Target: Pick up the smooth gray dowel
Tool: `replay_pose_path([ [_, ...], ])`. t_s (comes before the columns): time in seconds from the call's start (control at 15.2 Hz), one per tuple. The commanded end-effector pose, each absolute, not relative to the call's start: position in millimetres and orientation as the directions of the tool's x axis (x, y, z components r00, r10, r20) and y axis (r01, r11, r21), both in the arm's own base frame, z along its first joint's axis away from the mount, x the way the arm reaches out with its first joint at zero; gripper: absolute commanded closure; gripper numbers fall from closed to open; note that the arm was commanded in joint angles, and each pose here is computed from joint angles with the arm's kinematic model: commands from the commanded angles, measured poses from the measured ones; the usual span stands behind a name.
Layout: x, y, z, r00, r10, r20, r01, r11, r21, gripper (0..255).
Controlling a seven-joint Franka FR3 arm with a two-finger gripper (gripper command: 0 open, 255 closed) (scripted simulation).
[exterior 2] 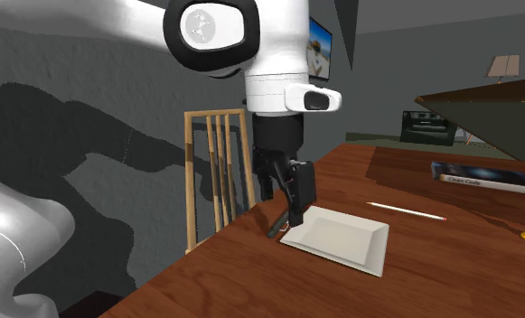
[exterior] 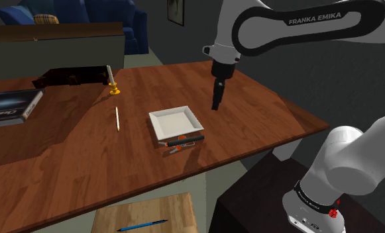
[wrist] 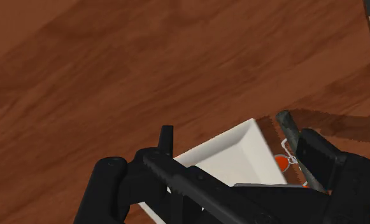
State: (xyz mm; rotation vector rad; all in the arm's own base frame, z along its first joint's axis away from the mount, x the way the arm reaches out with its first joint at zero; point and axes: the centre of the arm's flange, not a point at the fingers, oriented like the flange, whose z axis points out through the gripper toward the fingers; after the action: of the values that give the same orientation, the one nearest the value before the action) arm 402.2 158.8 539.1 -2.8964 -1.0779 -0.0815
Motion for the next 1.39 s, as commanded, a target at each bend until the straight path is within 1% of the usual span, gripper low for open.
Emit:
replay_pose_path([
  [0.0, 404, 184, 533, 0.689, 0.721, 0.075, 0.724, -0.689, -0.022, 0],
  [0.33, 402, 245, 512, 0.503, 0.860, 0.090, 0.863, -0.504, -0.002, 0],
  [0.66, 386, 304, 491, 0.289, 0.952, 0.099, 0.956, -0.292, 0.020, 0],
  [1.19, 385, 306, 450, 0.279, 0.955, 0.100, 0.959, -0.283, 0.021, 0],
  [1.32, 385, 306, 450, 0.279, 0.955, 0.100, 0.959, -0.283, 0.021, 0],
])
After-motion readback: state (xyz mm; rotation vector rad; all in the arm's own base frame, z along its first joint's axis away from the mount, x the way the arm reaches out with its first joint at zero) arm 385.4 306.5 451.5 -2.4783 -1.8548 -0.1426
